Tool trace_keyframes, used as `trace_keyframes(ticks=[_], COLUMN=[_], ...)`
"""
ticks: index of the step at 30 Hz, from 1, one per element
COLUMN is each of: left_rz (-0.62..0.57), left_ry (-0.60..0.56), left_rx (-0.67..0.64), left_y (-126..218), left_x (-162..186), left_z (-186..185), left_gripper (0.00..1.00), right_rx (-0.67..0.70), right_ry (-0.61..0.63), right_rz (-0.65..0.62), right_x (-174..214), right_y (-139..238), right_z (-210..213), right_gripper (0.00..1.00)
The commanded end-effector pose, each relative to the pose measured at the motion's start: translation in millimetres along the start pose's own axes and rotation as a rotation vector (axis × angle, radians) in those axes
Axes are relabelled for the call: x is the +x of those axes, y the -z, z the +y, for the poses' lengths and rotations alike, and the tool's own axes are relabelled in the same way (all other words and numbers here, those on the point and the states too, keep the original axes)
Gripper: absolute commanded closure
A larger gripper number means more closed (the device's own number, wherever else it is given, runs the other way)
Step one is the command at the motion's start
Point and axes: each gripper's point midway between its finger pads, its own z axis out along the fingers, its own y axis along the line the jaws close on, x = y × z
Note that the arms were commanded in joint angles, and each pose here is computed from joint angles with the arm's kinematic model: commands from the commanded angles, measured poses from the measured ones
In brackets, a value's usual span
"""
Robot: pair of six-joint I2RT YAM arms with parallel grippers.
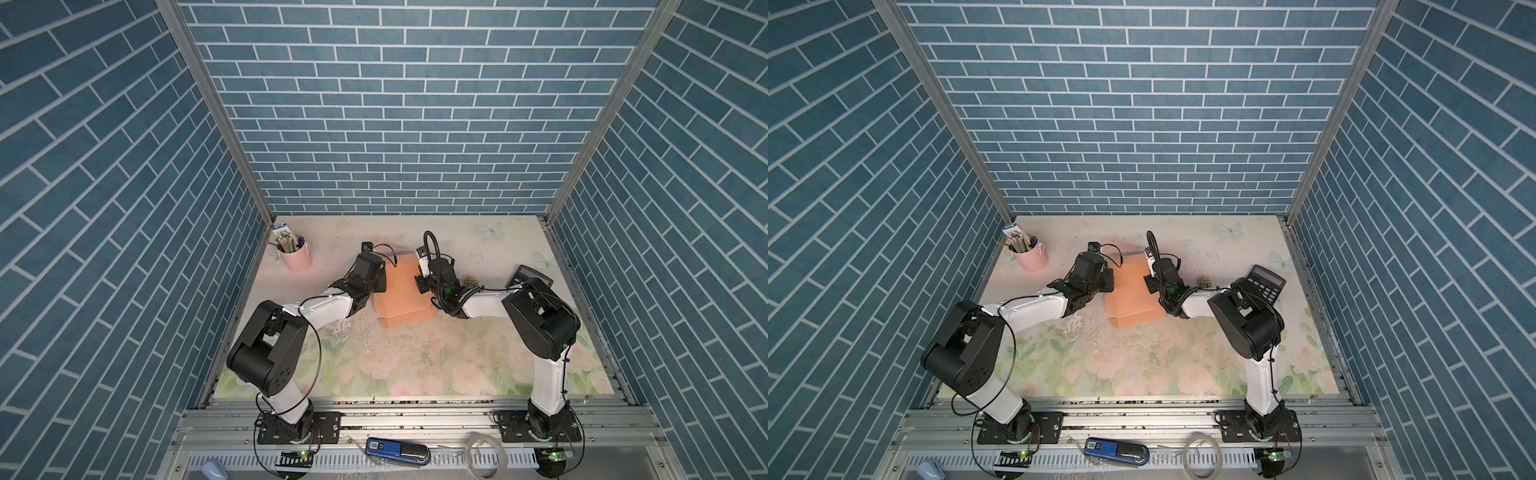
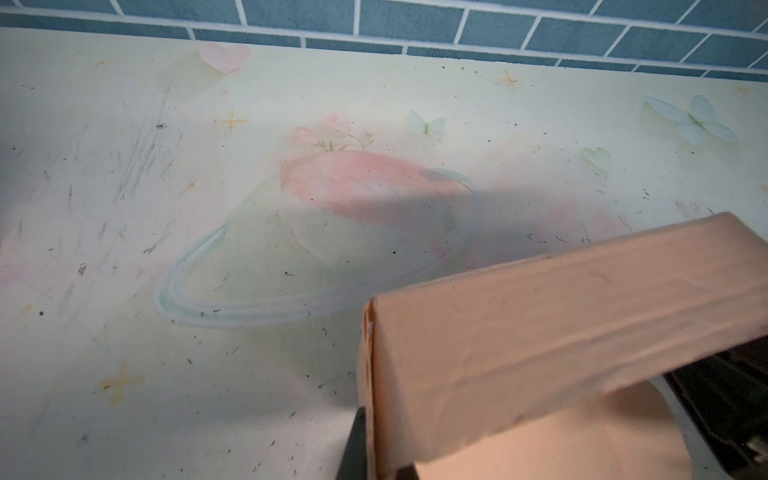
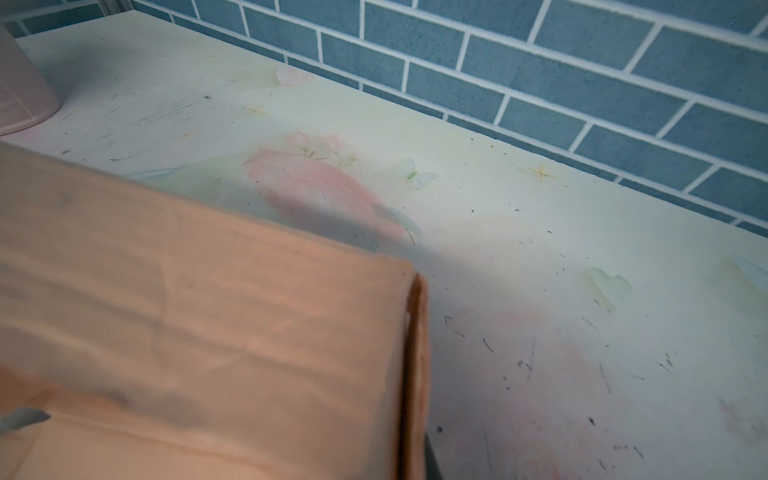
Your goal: Fold the paper box
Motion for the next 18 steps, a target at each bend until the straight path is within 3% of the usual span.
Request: trace_keyframes(ticks=[1,9,18], left_rz=[0.015,0.027,0.056], left_ry=[0.019,0.008,-0.003], left_rx=[-0.041,-0.022,-0.024], left_y=[10.4,19.2,15.5], left_x=[-4.9,-11.7,-7.1], left_z=[3.6,-13.9,-18.6], left_gripper=[1.0,1.0,1.0], right_rx=[0.198,0.38,0.338], right_ry=[-0.031,0.003,-0.071], right_rz=[-0.008,0.017,-0.018], right_x=[-12.4,-16.0,-20.3], right_y=[8.6,8.4,8.0], right_z=[-32.8,-46.7,-35.4], right_gripper=[1.0,1.0,1.0])
